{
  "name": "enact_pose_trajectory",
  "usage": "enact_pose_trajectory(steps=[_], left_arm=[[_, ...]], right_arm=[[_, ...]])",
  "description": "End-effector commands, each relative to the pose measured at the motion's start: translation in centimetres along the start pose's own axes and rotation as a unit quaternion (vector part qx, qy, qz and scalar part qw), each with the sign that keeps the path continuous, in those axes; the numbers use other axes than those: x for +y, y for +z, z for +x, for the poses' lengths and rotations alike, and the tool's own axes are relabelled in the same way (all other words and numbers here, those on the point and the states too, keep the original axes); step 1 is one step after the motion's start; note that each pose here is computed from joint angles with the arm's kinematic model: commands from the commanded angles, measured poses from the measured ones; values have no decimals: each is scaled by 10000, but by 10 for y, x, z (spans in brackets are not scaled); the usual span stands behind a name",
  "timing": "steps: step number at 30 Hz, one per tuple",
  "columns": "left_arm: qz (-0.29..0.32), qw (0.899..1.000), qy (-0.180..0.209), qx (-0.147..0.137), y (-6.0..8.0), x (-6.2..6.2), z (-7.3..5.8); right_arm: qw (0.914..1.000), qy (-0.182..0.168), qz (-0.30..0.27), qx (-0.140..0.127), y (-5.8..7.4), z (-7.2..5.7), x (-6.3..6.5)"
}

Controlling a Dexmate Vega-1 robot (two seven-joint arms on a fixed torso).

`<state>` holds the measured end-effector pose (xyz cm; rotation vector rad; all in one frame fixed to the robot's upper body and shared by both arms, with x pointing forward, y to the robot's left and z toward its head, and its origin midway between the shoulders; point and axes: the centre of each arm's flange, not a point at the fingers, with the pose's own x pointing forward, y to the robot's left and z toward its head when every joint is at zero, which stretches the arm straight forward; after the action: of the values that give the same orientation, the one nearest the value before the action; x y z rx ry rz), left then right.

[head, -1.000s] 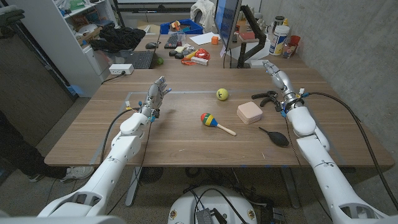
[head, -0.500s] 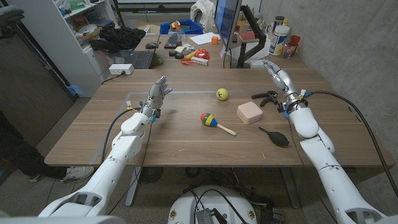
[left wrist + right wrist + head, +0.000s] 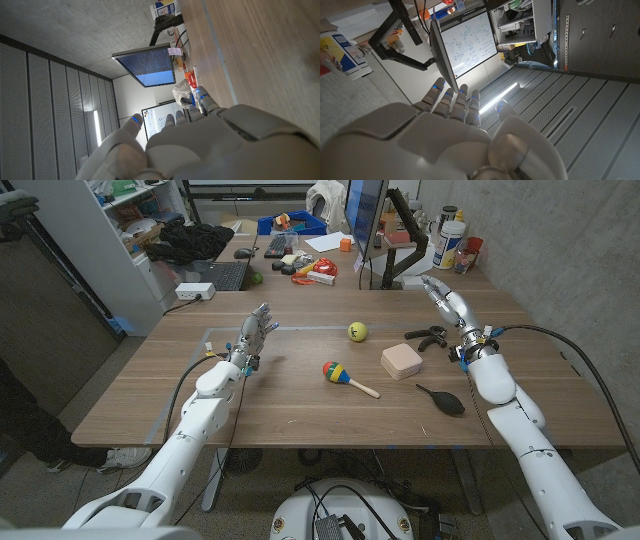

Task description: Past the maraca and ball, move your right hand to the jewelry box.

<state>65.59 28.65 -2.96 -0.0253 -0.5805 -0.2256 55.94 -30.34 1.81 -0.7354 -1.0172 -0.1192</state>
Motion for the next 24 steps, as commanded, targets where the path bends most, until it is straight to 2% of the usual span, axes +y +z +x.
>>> enact_pose_trajectory(steps=[1, 10, 24], left_arm=[[1, 10000, -12, 43, -3, -1, 0], [15, 10000, -9, 46, -3, 1, 0], [-5, 10000, 0, 73, -5, 4, 1]], right_arm=[[9992, 96, -346, -197, 10, -3, 0], [9963, 215, -717, -424, 21, -1, 3], [9918, 520, -1037, -533, 27, 4, 11]])
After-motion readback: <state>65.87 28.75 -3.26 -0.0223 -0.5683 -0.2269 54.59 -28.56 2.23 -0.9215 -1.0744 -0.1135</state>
